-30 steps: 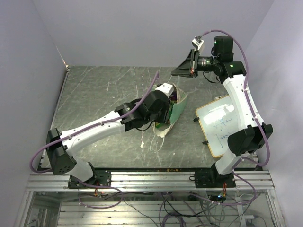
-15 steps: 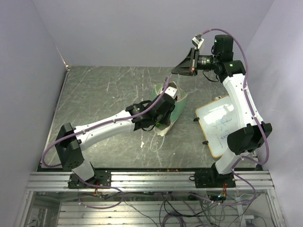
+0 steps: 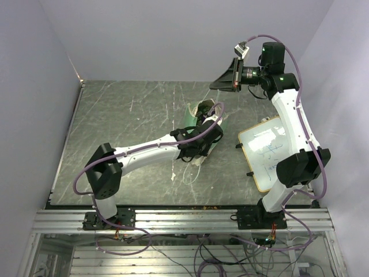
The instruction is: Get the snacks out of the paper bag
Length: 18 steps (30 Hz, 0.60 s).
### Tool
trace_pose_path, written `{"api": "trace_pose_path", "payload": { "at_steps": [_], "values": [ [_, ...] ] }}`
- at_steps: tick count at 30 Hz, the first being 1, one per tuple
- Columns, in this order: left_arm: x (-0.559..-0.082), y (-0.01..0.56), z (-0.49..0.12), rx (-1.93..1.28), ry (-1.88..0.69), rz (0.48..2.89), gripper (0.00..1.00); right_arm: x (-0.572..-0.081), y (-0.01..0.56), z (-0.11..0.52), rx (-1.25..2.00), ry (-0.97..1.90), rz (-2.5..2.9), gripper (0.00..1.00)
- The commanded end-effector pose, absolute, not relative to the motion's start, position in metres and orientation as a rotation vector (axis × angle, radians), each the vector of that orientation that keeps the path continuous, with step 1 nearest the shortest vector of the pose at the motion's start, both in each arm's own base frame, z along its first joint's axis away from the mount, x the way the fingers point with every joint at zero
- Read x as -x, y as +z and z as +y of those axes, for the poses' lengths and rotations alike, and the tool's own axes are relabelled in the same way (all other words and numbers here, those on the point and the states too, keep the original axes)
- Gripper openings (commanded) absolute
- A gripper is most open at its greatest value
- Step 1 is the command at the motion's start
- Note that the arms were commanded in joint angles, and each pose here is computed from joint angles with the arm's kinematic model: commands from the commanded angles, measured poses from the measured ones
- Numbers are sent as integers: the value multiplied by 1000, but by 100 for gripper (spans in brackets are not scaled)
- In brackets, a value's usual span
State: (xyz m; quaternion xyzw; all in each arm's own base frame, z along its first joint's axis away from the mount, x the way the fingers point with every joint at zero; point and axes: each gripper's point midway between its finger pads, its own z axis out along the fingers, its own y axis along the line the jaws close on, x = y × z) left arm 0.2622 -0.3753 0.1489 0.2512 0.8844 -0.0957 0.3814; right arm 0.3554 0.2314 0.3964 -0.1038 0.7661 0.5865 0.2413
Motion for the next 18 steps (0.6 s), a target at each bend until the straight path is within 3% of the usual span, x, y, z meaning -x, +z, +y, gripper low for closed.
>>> {"api": "trace_pose_path", "payload": {
  "at_steps": [1,18],
  "values": [
    [-275,159,-373,-644,-156,2204,40,-352,421,226,355,1616,2003,0],
    [-283,182,-348,-548,-48,2164,44,-352,420,224,373,1641,1991,0]
  ]
}}
